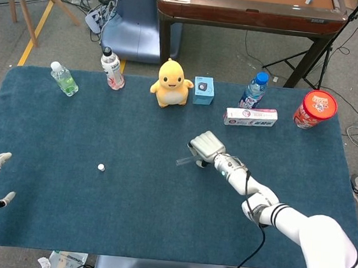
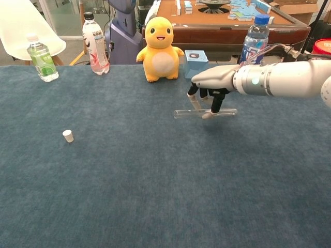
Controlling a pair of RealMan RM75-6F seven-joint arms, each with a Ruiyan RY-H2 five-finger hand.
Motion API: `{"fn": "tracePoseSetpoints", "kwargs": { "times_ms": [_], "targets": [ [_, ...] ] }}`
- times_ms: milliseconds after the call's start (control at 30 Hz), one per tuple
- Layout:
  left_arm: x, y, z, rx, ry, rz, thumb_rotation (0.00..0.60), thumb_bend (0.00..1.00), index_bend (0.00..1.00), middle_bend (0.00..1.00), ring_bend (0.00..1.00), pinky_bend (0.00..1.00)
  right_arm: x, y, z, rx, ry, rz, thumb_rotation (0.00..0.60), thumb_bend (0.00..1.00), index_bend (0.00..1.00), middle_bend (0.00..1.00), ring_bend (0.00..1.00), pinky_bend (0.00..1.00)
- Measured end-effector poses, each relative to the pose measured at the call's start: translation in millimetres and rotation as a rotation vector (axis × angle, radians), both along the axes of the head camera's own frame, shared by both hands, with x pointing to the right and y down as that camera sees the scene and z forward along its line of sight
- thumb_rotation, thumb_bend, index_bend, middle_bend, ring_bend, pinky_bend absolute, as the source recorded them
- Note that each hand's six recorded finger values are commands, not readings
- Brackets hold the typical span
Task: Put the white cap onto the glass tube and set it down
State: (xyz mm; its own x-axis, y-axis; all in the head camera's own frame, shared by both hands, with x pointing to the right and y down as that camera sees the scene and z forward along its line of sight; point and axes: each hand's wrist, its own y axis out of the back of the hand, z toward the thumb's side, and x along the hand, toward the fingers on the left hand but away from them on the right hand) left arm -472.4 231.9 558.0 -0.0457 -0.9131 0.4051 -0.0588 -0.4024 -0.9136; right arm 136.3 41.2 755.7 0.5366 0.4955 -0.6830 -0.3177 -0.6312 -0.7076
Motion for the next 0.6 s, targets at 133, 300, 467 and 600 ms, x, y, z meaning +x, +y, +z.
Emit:
{"fn": "tracePoseSetpoints", "kwargs": {
  "times_ms": [133,300,467,600],
  "targets": [
    [9.3,-20.7,0.8,-0.003,0.034,0.045,0.6,0.18,0.14,0.2,0.33,0.25,8.4,-1.0,-16.8,-0.004,-0.053,0.048,0.6,0.58,0.77,0.88,1.0,1.0],
    [28.3,-52.8,1.4,0.003,0.079,0.12,0.6,0.18,0.15,0.29,0.42,0.33,26.7,-3.3,-44.3,0.012,-0.118,0.121,0.6,0.6,0.8,0.89,1.0,1.0],
    [50.4,-77.7,4.7,-0.011,0.115,0.199,0.6,0.18,0.19,0.42,0.57,0.59,46.2,-3.5,-70.8,0.036,-0.159,0.181,0.6,0.61,0.81,0.9,1.0,1.0],
    [73.2,-94.7,9.1,-0.028,0.129,0.285,0.6,0.19,0.23,0.61,0.73,0.77,63.7,-0.1,-90.2,0.052,-0.167,0.221,0.6,0.61,0.81,0.9,1.0,1.0]
  ]
}}
